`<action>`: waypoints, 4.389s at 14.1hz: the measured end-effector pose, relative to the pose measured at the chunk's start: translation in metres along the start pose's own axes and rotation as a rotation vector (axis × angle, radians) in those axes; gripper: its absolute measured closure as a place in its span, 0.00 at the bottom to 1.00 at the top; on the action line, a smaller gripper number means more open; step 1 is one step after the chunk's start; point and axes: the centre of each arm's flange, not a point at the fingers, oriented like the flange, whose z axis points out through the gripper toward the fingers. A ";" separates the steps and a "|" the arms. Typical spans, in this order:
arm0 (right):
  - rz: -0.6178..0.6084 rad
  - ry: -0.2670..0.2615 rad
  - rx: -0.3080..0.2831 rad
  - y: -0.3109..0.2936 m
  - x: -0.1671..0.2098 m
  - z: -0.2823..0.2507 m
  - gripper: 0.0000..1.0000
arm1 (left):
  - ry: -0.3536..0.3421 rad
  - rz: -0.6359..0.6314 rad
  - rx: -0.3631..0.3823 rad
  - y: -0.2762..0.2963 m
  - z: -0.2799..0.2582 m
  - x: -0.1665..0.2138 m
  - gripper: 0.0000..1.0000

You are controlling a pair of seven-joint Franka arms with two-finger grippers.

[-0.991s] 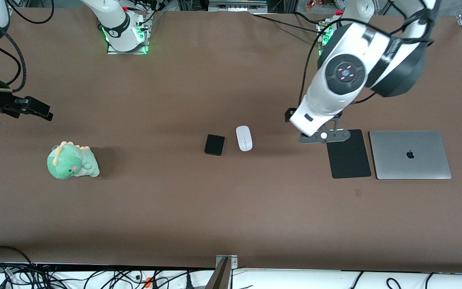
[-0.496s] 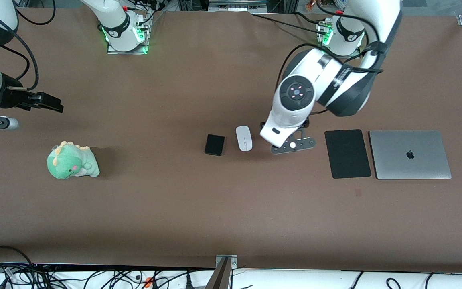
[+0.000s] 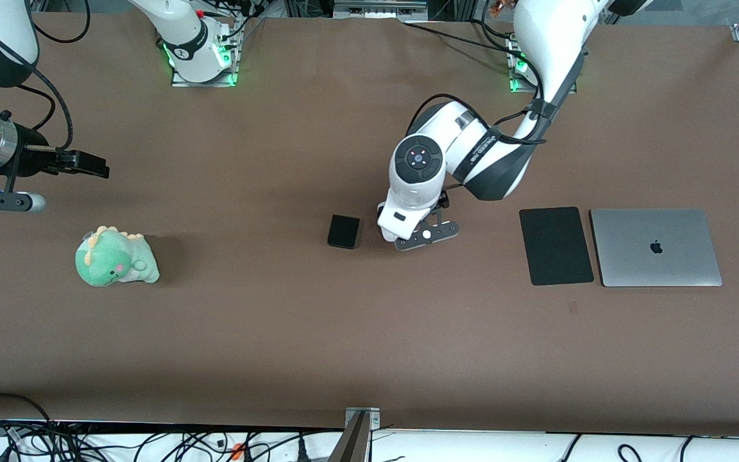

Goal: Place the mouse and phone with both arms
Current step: 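Lower the left gripper over the white mouse and close on it, then lift the mouse with the left gripper and carry it to the mouse pad, then lower the mouse onto the pad while the right gripper reaches the phone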

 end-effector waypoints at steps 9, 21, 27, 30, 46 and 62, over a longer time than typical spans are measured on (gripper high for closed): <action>0.001 -0.036 -0.007 -0.002 0.011 0.020 0.00 | -0.011 0.012 0.041 0.028 0.076 -0.010 0.00; -0.013 -0.038 -0.010 -0.009 0.011 0.020 0.00 | -0.019 -0.025 0.058 0.039 0.131 -0.018 0.00; -0.013 -0.040 -0.010 -0.009 0.011 0.021 0.00 | -0.017 -0.033 0.056 0.041 0.145 -0.018 0.04; -0.012 -0.044 -0.011 -0.009 0.012 0.022 0.00 | -0.016 -0.034 0.055 0.042 0.144 -0.017 0.35; -0.049 -0.072 -0.017 -0.037 0.005 0.026 0.00 | 0.061 0.005 0.079 -0.097 -0.042 0.098 0.39; 0.114 0.122 0.046 -0.268 0.019 0.107 0.00 | -0.038 0.056 0.131 -0.336 0.040 0.199 0.39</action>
